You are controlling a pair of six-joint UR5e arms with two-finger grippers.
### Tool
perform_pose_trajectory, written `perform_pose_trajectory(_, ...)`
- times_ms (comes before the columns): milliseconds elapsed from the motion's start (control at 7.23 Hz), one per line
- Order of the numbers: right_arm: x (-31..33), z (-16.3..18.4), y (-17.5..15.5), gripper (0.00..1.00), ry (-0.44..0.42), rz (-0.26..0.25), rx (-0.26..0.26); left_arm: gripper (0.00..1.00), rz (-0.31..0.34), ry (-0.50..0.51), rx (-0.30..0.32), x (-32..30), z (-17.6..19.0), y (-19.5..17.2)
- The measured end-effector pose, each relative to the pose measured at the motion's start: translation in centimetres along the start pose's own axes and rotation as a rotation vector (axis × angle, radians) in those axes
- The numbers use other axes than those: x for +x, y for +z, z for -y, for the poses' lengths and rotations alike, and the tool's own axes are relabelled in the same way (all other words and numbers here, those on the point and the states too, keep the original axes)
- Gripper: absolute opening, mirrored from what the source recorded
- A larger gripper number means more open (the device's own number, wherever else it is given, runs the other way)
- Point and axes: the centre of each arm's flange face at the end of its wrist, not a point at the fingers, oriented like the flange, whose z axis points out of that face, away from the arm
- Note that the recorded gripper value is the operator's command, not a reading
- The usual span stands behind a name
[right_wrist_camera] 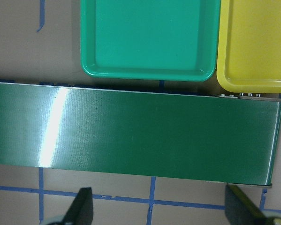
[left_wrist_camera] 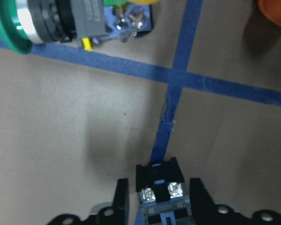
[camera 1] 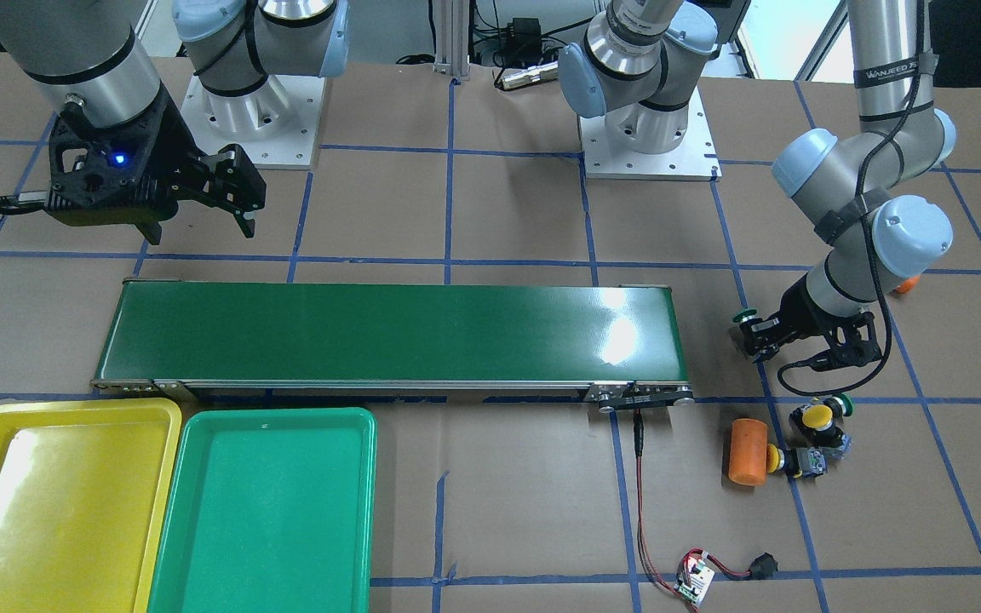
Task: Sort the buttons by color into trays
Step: 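Carry the green-capped switch with the left gripper onto the conveyor and release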
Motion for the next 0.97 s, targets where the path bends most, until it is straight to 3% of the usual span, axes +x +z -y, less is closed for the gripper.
perform_pose_trajectory(276, 0.0, 0.0, 0.0, 1.0, 0.002, 0.001, -0.001, 0.0, -0.011, 0.156, -0.021, 3.2, 0.5, -4.5)
perform_pose_trajectory(691, 0.1, 0.0, 0.1, 1.0, 0.004, 0.0, -0.003, 0.0, -0.02, 0.611, -0.067, 12.2, -1.4, -8.4)
perform_pose_trajectory(829, 0.1, 0.0, 0.1, 1.0, 0.004, 0.0, -0.004, 0.0, -0.014, 0.68, -0.069, 15.0, -1.9, -8.3)
perform_pose_trajectory(968, 0.1, 0.0, 0.1, 1.0, 0.005, 0.0, -0.003, 0.0, -0.024, 0.637, -0.067, 17.1, -2.0, -7.9)
